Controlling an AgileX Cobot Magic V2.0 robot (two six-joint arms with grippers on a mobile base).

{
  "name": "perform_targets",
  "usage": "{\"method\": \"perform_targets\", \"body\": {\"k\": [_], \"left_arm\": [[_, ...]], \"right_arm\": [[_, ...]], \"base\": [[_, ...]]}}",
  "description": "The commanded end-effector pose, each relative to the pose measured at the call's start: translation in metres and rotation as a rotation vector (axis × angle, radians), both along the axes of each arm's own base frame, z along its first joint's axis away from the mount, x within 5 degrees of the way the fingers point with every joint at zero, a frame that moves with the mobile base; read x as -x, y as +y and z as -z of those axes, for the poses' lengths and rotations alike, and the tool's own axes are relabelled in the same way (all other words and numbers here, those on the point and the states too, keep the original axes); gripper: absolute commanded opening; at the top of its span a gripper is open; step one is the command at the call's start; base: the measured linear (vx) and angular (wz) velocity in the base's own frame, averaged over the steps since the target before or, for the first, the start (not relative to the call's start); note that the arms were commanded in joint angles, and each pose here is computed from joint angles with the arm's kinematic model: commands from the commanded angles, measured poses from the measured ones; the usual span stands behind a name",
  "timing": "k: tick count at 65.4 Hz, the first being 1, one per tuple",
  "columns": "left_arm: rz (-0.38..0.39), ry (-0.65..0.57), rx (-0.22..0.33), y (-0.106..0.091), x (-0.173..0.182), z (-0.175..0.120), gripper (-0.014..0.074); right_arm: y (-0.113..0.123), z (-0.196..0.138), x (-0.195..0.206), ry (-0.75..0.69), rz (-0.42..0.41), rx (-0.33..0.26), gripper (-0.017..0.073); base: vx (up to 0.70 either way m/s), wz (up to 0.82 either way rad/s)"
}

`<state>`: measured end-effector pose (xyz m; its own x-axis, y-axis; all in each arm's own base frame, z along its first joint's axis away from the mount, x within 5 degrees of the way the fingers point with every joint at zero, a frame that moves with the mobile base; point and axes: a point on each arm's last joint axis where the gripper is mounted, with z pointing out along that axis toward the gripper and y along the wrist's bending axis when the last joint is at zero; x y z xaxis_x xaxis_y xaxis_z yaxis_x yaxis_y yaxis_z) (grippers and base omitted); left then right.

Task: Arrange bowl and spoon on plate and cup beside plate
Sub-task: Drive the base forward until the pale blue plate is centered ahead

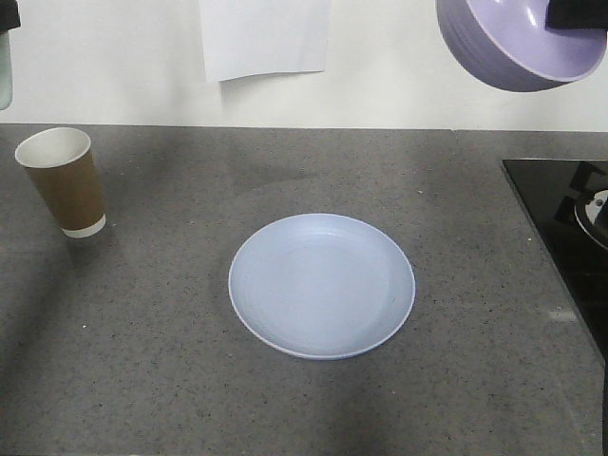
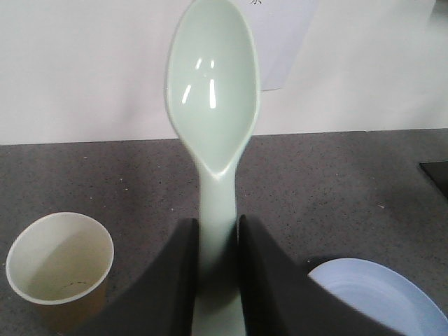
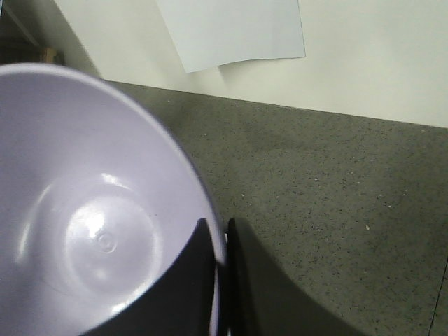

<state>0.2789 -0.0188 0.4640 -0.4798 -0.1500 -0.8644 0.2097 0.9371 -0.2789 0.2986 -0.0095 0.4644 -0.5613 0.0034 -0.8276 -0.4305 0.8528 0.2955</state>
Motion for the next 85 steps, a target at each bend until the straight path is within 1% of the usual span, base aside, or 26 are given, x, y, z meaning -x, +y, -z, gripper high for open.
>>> {"method": "perform_targets", "body": {"k": [1,85], "left_arm": [[-0.014,-0.107,0.033,-0.0008,0.0094,-0.0211,-0.0007],[-0.014,-0.107,0.033,-0.0008,0.0094,-0.0211,-0.0007]], "right_arm": [[0.0043,-0.0221,0.0115,-0.099,0.009,-0.037,-0.0005],[0.0043,-0.0221,0.0115,-0.099,0.009,-0.037,-0.0005]], "base": [[0.04,-0.02],[0.03,-0.01]]}}
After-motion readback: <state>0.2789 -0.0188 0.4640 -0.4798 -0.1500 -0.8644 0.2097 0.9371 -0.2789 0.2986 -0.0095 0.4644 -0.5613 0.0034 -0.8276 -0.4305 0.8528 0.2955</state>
